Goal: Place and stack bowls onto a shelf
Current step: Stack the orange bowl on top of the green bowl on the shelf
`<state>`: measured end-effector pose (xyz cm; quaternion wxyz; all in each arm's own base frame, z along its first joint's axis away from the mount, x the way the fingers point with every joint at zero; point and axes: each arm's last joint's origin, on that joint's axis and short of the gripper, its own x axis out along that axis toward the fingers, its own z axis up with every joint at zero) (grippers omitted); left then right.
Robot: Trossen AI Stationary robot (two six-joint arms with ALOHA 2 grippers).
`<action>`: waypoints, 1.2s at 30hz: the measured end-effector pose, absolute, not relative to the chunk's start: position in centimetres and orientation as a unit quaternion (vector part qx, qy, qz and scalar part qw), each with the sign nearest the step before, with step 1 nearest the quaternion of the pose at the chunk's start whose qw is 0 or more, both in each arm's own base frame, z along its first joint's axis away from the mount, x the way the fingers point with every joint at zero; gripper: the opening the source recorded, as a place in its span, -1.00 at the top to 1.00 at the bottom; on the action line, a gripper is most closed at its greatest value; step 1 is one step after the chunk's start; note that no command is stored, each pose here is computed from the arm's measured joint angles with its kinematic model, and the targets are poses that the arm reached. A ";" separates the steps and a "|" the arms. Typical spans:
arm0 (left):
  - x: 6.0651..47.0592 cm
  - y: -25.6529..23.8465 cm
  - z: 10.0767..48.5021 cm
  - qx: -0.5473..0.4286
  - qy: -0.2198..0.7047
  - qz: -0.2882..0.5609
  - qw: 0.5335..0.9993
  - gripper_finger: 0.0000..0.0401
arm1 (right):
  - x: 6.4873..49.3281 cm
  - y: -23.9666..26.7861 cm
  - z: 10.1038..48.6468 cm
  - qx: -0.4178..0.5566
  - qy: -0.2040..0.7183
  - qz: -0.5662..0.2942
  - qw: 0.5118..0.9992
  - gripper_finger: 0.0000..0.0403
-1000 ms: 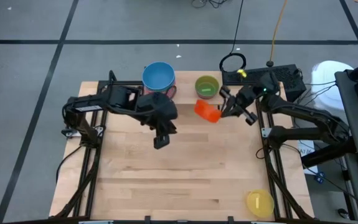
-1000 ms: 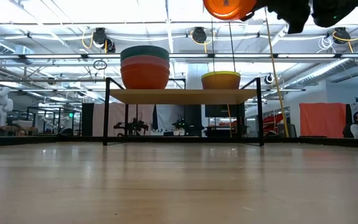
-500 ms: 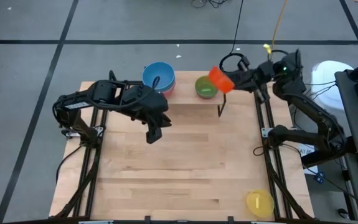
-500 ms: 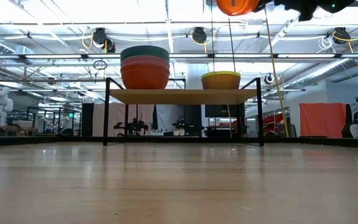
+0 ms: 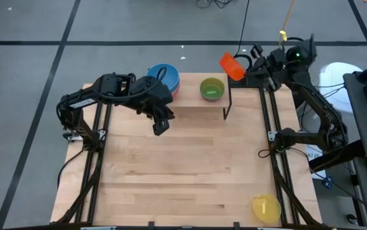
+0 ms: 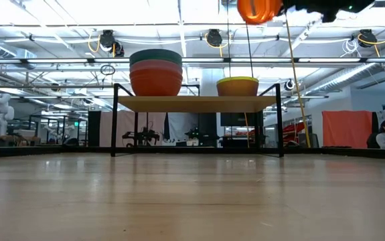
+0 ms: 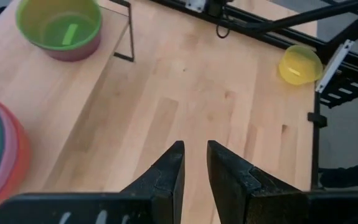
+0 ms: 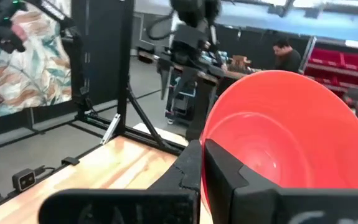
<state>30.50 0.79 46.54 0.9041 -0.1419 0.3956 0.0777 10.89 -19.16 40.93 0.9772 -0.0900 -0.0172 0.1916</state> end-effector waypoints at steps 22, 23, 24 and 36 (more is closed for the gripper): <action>29.6 2.2 47.1 -0.121 0.389 0.085 0.909 0.64 | 11.5 -22.3 38.5 -0.035 -0.006 0.179 0.983 1.00; 29.6 2.2 47.1 -0.119 0.390 0.084 0.909 0.64 | 11.4 -22.2 38.6 -0.033 -0.006 0.179 0.983 1.00; 29.6 2.2 47.1 -0.117 0.390 0.083 0.910 0.64 | 11.4 -22.0 38.7 -0.029 -0.005 0.179 0.983 1.00; 29.2 2.1 46.8 -0.096 0.416 0.076 0.901 0.64 | 10.0 -18.0 40.2 0.051 0.009 0.182 0.982 1.00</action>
